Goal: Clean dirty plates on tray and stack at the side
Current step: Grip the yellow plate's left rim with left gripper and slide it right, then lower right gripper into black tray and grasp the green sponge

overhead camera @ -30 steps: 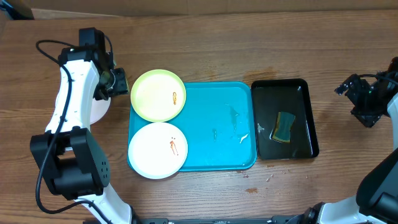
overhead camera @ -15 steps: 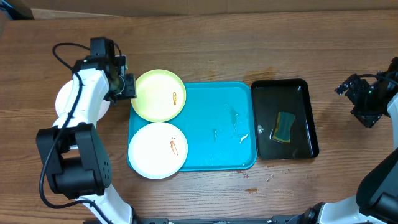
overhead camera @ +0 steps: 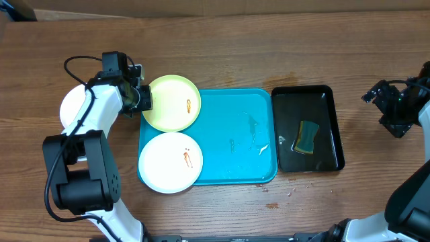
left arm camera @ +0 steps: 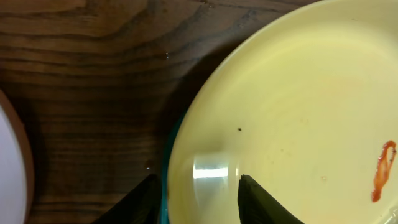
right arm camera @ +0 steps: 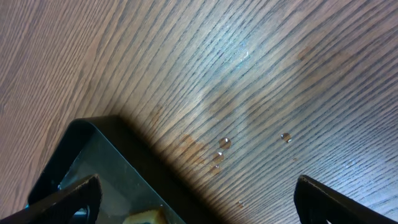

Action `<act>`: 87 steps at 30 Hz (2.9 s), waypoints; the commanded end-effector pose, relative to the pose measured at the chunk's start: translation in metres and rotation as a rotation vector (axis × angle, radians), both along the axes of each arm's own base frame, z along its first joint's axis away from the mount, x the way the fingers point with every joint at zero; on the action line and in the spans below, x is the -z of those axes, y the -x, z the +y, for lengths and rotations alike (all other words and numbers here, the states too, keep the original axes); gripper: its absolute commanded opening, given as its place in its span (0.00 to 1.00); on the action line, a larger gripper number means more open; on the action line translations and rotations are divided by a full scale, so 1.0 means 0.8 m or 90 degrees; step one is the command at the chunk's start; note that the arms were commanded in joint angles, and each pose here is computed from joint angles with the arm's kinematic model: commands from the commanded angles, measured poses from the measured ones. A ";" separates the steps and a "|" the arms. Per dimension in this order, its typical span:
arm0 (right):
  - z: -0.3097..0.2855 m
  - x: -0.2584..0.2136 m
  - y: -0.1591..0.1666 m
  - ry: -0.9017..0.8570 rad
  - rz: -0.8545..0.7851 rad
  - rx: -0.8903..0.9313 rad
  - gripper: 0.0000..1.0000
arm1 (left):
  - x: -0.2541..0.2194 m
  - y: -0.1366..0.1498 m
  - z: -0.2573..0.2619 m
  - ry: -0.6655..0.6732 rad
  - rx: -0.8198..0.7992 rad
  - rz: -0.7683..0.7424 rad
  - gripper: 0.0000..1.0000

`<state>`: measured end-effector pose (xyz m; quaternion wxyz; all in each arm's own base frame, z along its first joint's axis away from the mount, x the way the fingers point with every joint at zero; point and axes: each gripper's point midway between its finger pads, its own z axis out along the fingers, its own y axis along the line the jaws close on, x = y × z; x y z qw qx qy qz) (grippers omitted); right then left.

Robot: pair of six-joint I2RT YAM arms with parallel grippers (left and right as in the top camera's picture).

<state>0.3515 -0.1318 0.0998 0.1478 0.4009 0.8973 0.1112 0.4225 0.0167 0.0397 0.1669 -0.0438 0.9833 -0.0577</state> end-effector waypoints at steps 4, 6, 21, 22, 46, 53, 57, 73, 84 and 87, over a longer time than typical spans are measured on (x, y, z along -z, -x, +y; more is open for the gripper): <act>-0.003 -0.008 -0.007 0.003 -0.014 0.001 1.00 | 0.003 0.001 -0.016 0.014 0.027 -0.002 0.41; -0.003 -0.008 -0.007 0.003 -0.014 0.001 1.00 | 0.003 0.001 -0.018 0.013 0.030 -0.002 0.42; -0.003 -0.008 -0.007 0.003 -0.014 0.001 1.00 | 0.011 0.002 -0.020 -0.001 0.031 -0.007 0.31; -0.003 -0.008 -0.007 0.003 -0.014 0.001 1.00 | 0.010 0.001 -0.022 0.006 0.033 -0.009 0.28; -0.003 -0.008 -0.007 0.003 -0.014 0.001 1.00 | 0.002 0.021 -0.190 0.093 0.218 -0.017 0.33; -0.003 -0.008 -0.007 0.003 -0.014 0.001 1.00 | 0.008 0.017 -0.181 0.025 0.203 -0.024 0.34; -0.003 -0.008 -0.007 0.003 -0.014 0.001 1.00 | 0.013 0.018 -0.180 0.022 0.204 -0.028 0.35; -0.003 -0.008 -0.007 0.003 -0.014 0.001 1.00 | 0.034 0.046 -0.196 0.043 0.168 0.013 0.18; 0.008 -0.010 -0.009 -0.031 -0.025 -0.005 1.00 | 0.030 0.060 -0.228 0.119 0.154 0.040 0.13; 0.046 -0.016 -0.002 -0.127 -0.031 -0.051 1.00 | 0.031 0.061 -0.228 0.130 0.121 0.051 0.24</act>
